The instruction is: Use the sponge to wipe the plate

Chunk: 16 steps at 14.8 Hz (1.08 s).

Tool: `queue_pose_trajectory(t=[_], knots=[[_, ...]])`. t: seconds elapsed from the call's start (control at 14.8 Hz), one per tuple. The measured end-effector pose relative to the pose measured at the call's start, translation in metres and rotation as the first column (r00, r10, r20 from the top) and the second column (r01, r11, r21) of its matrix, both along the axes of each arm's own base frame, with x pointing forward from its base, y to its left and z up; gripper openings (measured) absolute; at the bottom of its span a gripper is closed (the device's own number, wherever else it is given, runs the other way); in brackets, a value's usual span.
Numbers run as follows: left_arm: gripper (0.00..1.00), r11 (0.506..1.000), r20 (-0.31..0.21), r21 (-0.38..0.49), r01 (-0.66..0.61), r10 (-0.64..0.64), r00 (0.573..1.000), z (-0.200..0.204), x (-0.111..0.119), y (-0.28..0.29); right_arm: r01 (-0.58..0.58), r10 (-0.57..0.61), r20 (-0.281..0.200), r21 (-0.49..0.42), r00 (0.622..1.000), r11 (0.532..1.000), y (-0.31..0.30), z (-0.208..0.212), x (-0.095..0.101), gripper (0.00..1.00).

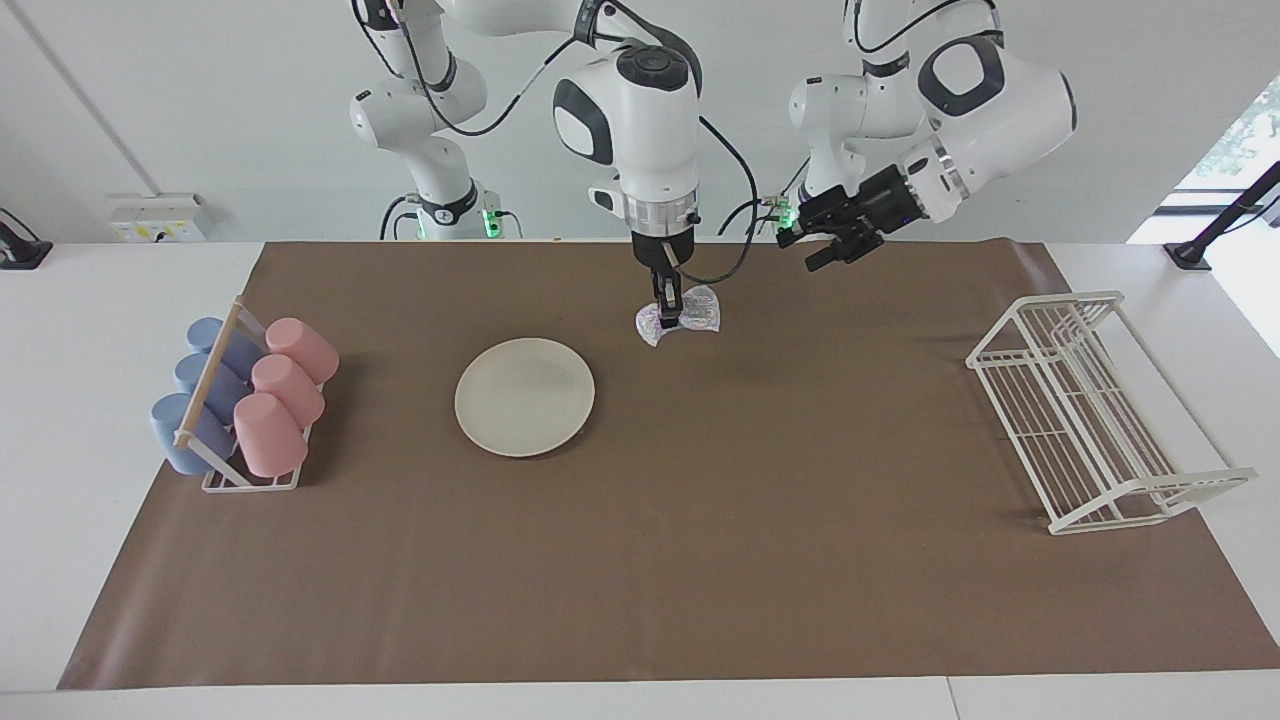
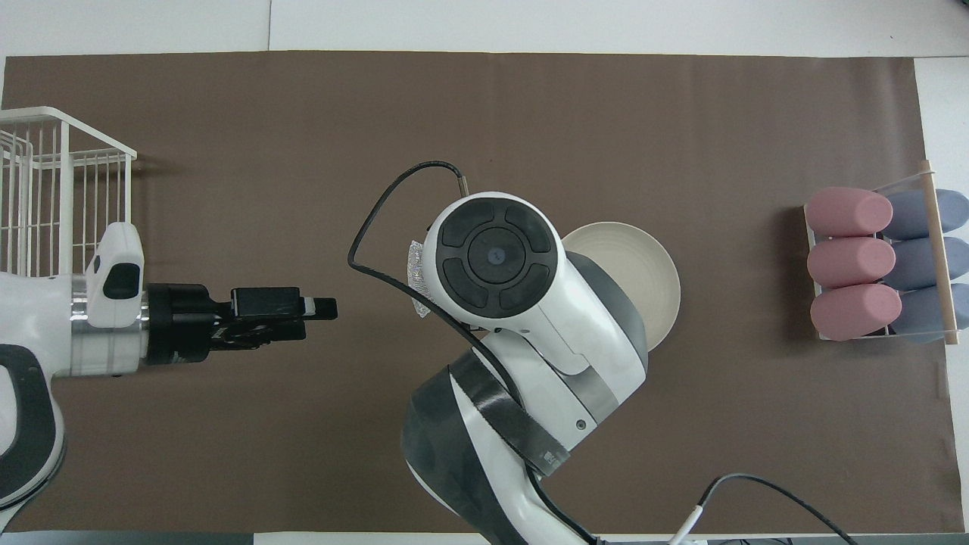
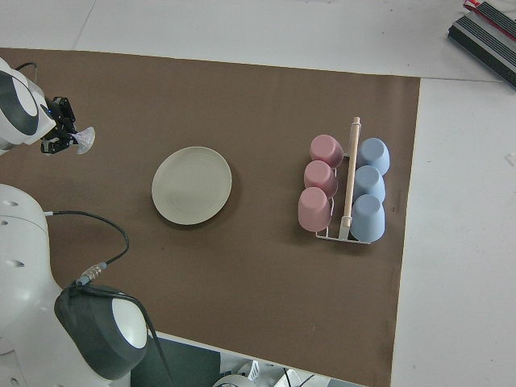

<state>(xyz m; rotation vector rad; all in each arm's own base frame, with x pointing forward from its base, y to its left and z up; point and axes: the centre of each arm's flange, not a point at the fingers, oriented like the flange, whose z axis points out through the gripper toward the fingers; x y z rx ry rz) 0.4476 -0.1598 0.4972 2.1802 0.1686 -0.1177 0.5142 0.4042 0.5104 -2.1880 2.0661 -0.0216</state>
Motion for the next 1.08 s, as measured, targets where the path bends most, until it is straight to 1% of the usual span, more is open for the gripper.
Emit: queue_pose_trajectory(t=[0.13, 0.2, 0.4, 0.61, 0.81, 0.94, 1.01, 1.08], knots=[[1.00, 0.991, 0.021, -0.130, 0.016, -0.014, 1.000, -0.029, 0.010, -0.018, -0.001, 0.001, 0.000, 0.000, 1.000, 1.000, 0.000, 0.000, 0.000, 0.11], [1.00, 0.984, 0.034, -0.176, 0.013, -0.007, 0.999, -0.044, 0.016, -0.025, -0.003, 0.003, 0.000, -0.001, 1.000, 1.000, 0.000, 0.000, 0.000, 0.11], [1.00, 0.965, 0.053, -0.260, -0.021, 0.036, 0.998, -0.078, 0.026, -0.048, -0.008, 0.008, -0.001, -0.002, 1.000, 1.000, -0.001, -0.001, 0.000, 0.11], [1.00, 0.954, 0.056, -0.299, -0.017, 0.035, 0.998, -0.084, 0.026, -0.066, -0.008, 0.008, -0.001, -0.003, 1.000, 1.000, -0.001, -0.001, 0.000, 0.11], [1.00, 0.952, 0.069, -0.307, 0.000, 0.023, 0.997, -0.077, 0.026, -0.074, -0.008, 0.008, -0.001, -0.003, 1.000, 1.000, -0.001, -0.001, 0.001, 0.11], [0.97, 0.951, 0.070, -0.308, 0.005, 0.018, 0.997, -0.076, 0.026, -0.076, -0.007, 0.007, -0.001, -0.003, 1.000, 1.000, -0.001, -0.001, 0.001, 0.11], [0.89, 0.951, 0.072, -0.309, 0.005, 0.018, 0.997, -0.075, 0.026, -0.076, -0.007, 0.007, -0.001, -0.003, 1.000, 1.000, -0.001, -0.001, 0.001, 0.11], [0.77, 0.951, 0.074, -0.310, 0.006, 0.018, 0.997, -0.074, 0.026, -0.076, -0.007, 0.007, -0.001, -0.003, 1.000, 1.000, -0.001, -0.001, 0.001, 0.11]])
